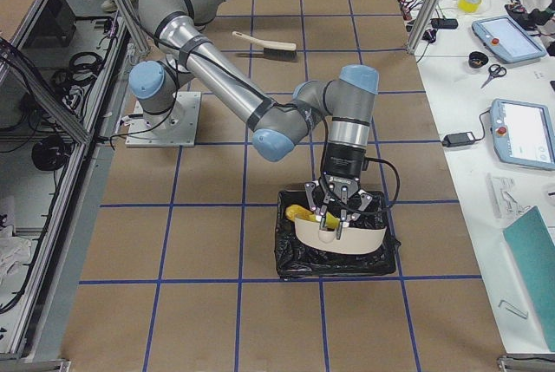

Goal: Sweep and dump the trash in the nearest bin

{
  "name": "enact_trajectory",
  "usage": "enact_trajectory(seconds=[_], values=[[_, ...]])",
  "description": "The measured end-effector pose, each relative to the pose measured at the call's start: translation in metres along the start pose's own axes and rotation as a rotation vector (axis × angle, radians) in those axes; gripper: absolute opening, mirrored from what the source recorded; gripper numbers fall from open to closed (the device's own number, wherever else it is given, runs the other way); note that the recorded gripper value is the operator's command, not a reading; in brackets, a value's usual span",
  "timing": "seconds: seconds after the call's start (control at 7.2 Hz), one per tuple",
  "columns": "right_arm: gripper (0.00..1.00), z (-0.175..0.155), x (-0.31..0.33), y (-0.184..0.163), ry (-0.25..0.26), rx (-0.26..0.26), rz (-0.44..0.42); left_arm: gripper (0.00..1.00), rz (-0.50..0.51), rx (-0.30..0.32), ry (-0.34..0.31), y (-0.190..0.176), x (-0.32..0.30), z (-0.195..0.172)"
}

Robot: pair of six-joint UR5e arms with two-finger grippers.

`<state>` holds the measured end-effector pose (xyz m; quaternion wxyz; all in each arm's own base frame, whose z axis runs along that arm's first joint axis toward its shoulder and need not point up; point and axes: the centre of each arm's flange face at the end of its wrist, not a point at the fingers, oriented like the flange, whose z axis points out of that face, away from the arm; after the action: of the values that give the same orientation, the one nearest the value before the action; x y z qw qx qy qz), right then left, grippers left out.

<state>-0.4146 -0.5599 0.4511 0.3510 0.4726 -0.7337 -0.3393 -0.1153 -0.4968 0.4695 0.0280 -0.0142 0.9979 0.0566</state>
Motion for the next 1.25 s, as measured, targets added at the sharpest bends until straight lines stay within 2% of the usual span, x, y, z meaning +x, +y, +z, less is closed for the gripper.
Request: enact_trajectory(seconds=[0.28, 0.69, 0.97, 1.25], values=[[0.00, 0.013, 0.000, -0.018, -0.015, 0.006, -0.014, 1.00, -0.004, -0.003, -0.003, 0.001, -0.003, -0.001], [0.00, -0.013, -0.008, 0.011, 0.004, -0.009, 0.016, 1.00, -0.006, 0.000, -0.004, 0.004, -0.003, -0.003], [0.00, -0.001, -0.005, -0.003, -0.004, -0.001, 0.004, 1.00, -0.007, 0.001, -0.003, 0.004, -0.003, -0.003], [0.00, -0.006, -0.004, 0.004, 0.022, 0.009, 0.024, 1.00, -0.006, 0.000, -0.001, 0.004, -0.002, -0.003]])
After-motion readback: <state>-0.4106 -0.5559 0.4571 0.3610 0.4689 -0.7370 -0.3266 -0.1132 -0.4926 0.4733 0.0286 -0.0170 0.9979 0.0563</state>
